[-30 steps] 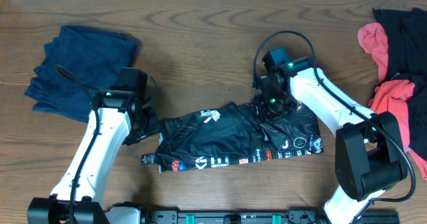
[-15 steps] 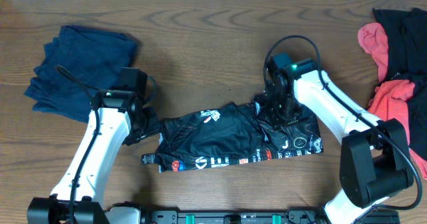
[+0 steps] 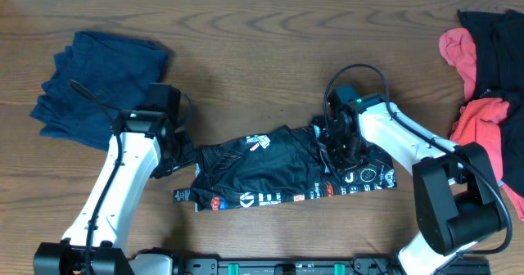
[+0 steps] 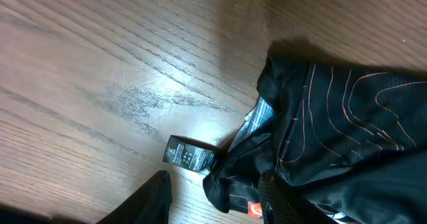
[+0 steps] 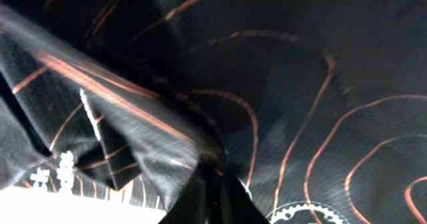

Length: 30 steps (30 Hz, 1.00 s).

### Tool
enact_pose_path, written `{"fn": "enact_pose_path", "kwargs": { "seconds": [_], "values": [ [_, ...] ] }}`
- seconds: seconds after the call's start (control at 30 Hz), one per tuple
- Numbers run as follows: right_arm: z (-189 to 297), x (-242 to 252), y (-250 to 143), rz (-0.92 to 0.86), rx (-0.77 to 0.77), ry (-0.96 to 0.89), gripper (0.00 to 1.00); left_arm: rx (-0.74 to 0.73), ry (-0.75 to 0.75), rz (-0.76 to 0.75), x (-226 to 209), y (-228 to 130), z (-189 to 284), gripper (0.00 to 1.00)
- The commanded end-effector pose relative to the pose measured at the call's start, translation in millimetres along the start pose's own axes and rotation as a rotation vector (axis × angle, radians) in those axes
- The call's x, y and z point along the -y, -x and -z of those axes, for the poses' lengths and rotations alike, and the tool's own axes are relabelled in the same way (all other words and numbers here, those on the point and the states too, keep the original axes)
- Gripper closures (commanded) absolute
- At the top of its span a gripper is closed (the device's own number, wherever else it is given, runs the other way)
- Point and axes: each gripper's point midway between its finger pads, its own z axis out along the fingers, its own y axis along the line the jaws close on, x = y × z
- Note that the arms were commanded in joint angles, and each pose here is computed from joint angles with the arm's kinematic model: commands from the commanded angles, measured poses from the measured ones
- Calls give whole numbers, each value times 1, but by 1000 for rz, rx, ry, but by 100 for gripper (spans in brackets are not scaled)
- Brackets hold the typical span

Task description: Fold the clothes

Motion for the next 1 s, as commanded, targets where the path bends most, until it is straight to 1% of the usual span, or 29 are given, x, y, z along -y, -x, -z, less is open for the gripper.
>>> {"fn": "enact_pose_path", "kwargs": {
  "seconds": [0.0,0.17,0.3,0.4,0.63,0.7,0.73,0.77,0.8,0.97],
  "values": [
    [7,-4,-6,41,0,16,99,20,-6,-1,1,5,6,55],
    [10,-21,-18,135,-37,118,99,21,-6,-1,1,6,6,55],
    [12,-43,-20,238,-31,226,99,21,-6,-1,1,6,6,55],
    [14,-57,-23,297,-29,270,99,21,-6,-1,1,6,6,55],
    [12,-73,-28,382,-40,258,99,21,-6,-1,1,6,6,55],
    [11,-76,-28,395,-37,248,98,21,-6,-1,1,6,6,55],
    [11,-76,-27,400,-35,242,95,21,-6,-2,1,6,6,55],
    [11,-75,-27,398,-34,236,91,21,-6,-1,1,6,6,55],
    [10,-74,-26,395,-31,228,90,21,-6,-1,1,6,6,55],
    [8,-55,-15,303,-11,105,89,20,-6,-2,1,5,6,55]
  ]
}}
